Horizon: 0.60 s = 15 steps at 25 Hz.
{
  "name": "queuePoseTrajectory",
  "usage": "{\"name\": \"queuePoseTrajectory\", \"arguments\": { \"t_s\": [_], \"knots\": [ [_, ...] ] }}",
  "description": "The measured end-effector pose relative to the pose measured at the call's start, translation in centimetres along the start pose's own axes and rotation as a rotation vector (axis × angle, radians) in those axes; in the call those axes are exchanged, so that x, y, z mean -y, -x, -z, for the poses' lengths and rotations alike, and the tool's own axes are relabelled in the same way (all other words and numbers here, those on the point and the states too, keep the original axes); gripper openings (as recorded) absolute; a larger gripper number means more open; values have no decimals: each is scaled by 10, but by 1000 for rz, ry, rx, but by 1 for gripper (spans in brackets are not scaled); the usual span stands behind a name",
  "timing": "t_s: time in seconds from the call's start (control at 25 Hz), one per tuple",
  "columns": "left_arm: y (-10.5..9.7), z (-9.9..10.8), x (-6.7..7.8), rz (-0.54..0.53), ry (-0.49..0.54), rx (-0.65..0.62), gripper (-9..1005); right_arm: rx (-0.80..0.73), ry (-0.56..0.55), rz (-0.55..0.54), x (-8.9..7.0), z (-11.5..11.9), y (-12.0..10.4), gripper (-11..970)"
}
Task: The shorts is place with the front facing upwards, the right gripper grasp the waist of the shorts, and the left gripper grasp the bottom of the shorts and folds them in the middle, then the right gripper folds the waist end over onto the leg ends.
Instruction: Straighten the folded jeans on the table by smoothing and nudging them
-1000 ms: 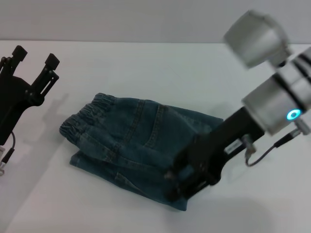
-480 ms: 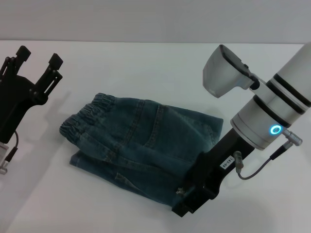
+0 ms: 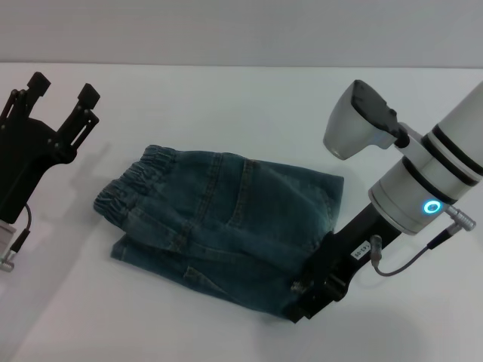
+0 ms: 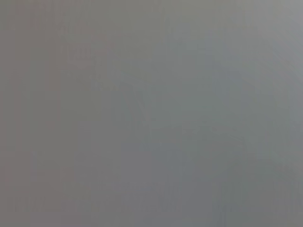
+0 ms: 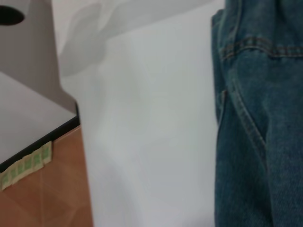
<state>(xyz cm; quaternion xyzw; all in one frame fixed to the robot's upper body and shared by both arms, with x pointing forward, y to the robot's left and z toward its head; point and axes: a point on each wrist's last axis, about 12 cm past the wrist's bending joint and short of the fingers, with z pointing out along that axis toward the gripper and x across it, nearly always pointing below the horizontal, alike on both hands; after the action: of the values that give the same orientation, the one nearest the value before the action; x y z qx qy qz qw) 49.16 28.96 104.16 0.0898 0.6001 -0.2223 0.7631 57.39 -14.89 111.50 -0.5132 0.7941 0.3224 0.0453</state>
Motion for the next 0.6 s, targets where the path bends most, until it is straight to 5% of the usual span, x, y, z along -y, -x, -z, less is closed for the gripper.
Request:
{"name": "queuePoseTrajectory", "arguments": {
  "t_s": [0.6],
  "knots": [
    [0, -1, -2, -5, 3, -8, 827, 159, -196, -59, 27, 31, -13, 524]
  ]
}}
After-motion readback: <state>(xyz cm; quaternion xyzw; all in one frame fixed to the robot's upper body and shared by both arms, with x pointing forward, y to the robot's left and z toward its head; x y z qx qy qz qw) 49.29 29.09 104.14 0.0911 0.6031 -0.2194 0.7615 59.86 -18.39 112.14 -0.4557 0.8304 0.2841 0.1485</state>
